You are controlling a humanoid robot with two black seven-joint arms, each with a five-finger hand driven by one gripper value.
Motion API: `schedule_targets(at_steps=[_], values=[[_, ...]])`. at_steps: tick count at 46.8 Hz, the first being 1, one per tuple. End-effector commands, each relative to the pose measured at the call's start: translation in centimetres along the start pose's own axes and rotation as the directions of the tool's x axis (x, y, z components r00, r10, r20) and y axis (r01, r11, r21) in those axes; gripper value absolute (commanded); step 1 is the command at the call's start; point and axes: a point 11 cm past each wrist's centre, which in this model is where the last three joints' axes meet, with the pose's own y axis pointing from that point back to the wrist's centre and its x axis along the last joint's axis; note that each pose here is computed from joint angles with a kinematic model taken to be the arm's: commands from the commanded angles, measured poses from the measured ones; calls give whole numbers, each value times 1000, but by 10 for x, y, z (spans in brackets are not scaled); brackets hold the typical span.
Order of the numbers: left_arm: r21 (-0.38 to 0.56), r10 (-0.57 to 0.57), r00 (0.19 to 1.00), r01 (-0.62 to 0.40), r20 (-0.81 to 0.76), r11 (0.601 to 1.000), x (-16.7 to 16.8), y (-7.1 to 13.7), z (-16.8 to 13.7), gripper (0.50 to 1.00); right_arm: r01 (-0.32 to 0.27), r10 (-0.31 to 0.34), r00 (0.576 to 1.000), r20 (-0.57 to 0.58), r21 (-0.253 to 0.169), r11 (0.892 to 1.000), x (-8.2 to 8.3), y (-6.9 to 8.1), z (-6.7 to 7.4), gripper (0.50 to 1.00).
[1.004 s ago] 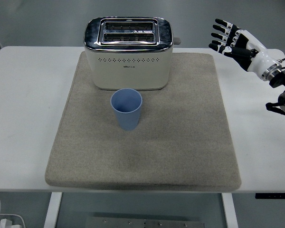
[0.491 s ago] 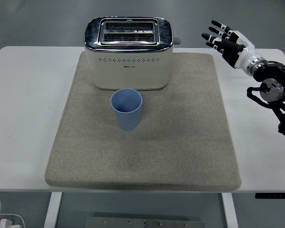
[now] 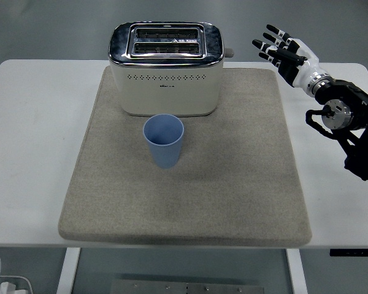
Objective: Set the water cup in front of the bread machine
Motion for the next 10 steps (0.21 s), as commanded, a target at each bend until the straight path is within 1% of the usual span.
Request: schedule_targets(at_steps=[1,4,7,10], values=[[0,0,1000,0,0,1000,0,0,0,1000,-6,6,1000,14,-1,1000,1,1,3,928],[0,0,1000,0,0,1000,0,0,0,1000,-14,14,1000,17,-12,1000,4,3,9,930],[0,0,1000,0,0,1000,0,0,0,1000,-26,26,1000,17,-15,1000,5,3,11,928],[0,0,1000,0,0,1000,0,0,0,1000,-21,21,1000,21,-19,1000,1,2,14,928]])
